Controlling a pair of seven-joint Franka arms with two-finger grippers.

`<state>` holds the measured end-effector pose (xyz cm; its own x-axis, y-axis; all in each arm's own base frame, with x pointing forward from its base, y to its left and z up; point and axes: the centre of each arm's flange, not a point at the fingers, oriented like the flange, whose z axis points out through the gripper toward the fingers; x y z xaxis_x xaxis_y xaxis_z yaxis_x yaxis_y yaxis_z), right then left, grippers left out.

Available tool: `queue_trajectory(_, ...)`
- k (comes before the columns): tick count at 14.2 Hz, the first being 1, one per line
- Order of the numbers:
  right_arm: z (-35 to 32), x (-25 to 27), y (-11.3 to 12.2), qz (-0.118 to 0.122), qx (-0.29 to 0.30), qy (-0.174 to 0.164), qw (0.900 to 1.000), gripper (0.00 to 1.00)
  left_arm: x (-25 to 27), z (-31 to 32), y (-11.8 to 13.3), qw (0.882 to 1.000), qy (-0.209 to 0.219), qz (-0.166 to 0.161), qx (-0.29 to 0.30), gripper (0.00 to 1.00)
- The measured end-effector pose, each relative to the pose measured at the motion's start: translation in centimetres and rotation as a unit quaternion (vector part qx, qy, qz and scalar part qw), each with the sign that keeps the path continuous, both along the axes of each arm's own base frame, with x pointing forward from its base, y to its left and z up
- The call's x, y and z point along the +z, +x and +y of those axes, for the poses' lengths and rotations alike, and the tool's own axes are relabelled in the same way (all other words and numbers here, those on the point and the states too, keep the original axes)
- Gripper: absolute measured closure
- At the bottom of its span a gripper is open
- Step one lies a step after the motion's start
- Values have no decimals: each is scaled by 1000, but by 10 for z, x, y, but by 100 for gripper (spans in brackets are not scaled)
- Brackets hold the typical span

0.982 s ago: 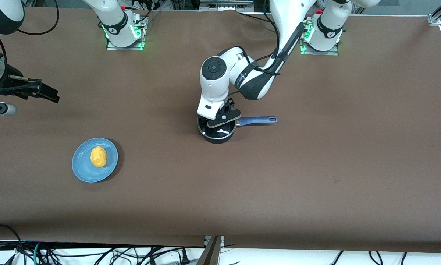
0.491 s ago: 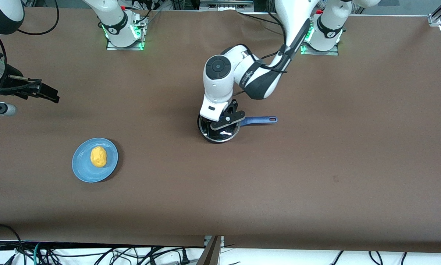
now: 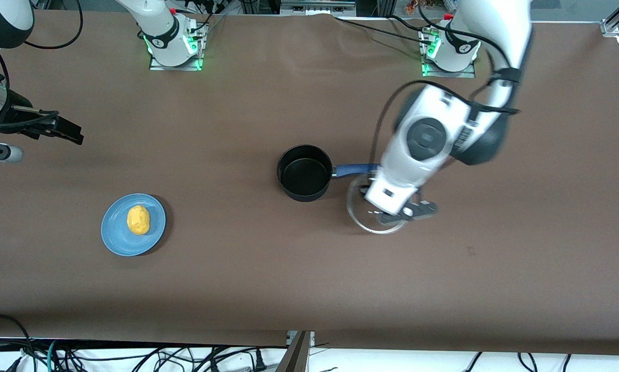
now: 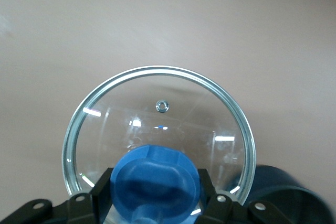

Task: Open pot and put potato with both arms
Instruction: 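Lift the glass lid off the pot and carry it aside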

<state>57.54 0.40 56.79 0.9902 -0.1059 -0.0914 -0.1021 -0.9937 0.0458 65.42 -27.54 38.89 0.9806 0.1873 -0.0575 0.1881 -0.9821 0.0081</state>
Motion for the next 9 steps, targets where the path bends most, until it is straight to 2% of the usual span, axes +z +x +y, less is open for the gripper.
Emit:
queue_trajectory(2, 0, 0, 0, 1, 0, 0, 1000, 0, -12, 78, 21, 999, 3, 17, -38, 33)
queue_trajectory(4, 0, 0, 0, 1, 0, 0, 1000, 0, -31, 157, 31, 996, 9, 36, -75, 33)
queue_trajectory(6, 0, 0, 0, 1, 0, 0, 1000, 0, -52, 223, 31, 994, 7, 47, -94, 33)
queue_trajectory(9, 0, 0, 0, 2, 0, 0, 1000, 0, -96, 292, 18, 995, 3, 36, -97, 33)
